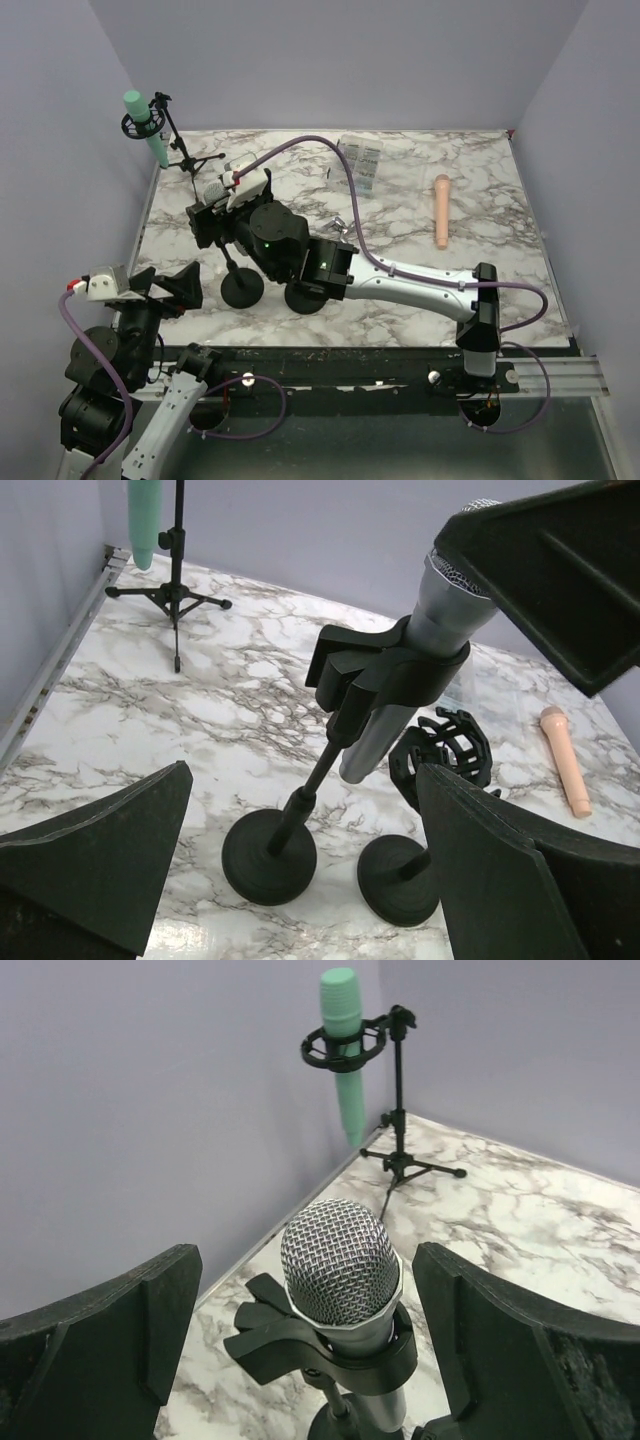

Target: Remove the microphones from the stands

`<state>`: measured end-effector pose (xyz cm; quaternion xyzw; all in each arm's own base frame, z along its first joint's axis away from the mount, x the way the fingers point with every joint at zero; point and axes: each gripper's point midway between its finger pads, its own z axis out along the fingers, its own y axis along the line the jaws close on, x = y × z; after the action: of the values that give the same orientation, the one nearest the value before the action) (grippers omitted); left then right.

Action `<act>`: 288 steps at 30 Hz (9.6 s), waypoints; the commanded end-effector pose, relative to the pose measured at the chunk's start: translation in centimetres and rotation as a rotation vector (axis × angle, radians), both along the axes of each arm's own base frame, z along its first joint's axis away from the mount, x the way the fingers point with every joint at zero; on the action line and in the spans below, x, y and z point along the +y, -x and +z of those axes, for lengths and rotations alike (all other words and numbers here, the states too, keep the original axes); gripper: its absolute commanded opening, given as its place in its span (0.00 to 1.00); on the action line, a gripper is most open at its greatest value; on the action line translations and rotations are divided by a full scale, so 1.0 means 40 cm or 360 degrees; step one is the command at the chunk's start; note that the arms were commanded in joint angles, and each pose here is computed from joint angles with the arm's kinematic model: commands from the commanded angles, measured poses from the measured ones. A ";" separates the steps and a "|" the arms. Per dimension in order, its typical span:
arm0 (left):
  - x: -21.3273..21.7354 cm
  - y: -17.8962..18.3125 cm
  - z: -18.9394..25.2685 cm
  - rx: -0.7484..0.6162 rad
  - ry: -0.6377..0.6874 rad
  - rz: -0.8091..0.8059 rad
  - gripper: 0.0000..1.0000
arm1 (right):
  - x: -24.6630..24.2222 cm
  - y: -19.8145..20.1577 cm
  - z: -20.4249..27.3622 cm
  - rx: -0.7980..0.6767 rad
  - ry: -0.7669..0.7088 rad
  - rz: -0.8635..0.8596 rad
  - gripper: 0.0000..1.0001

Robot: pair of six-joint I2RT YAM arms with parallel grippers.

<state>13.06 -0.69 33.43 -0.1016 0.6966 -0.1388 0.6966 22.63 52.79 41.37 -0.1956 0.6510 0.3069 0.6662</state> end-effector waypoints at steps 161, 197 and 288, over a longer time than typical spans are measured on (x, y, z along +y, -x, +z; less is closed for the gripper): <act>-0.143 -0.064 -0.313 0.1250 -0.0053 -0.0234 0.20 | -0.695 -0.096 -0.062 -0.0277 0.0205 -0.0647 0.01; -0.226 -0.227 0.049 0.0530 0.0126 -0.0396 0.85 | -0.690 -0.154 -0.225 -0.0065 0.0464 -0.0810 0.01; -0.143 -0.166 0.043 -0.0326 -0.0275 -0.0296 0.98 | -1.502 -0.767 -0.876 0.1165 0.0991 -0.1652 0.01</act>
<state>19.17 -6.61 35.74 0.0391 0.6308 -0.1667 0.7568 51.17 -7.59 6.39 0.0676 0.9027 -0.2343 0.3545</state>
